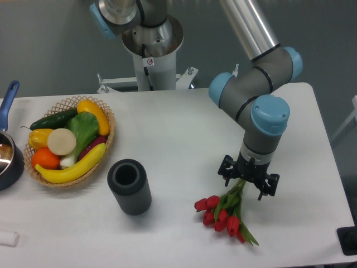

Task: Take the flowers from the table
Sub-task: 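Close the gripper around the tulip stems just below the blooms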

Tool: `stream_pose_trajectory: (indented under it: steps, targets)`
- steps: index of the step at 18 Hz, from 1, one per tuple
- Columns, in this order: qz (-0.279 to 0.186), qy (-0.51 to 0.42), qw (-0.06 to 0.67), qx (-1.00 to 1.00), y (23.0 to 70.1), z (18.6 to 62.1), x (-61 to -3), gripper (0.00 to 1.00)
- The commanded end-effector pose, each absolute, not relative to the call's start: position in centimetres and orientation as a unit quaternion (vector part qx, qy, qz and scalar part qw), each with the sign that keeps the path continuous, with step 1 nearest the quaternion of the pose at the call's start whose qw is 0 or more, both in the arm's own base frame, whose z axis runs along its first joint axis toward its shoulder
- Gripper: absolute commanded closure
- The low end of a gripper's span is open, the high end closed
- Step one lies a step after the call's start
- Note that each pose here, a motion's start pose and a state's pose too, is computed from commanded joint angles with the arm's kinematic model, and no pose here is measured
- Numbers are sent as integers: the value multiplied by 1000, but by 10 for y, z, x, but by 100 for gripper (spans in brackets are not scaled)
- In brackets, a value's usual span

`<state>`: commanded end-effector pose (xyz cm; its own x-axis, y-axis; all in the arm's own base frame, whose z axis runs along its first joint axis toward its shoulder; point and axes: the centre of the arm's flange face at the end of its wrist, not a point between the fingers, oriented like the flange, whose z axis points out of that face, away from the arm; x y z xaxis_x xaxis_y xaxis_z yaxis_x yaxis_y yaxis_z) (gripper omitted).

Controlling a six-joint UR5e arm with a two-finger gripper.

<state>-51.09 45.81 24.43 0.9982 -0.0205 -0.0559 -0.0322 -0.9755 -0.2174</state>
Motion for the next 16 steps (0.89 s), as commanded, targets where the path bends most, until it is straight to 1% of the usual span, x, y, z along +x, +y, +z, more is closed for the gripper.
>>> stream_pose_trajectory:
  steps: [6, 16]
  targets:
    - [47, 14, 123, -991, 457, 220, -509, 0]
    - [30, 19, 116, -993, 463, 197, -506, 0]
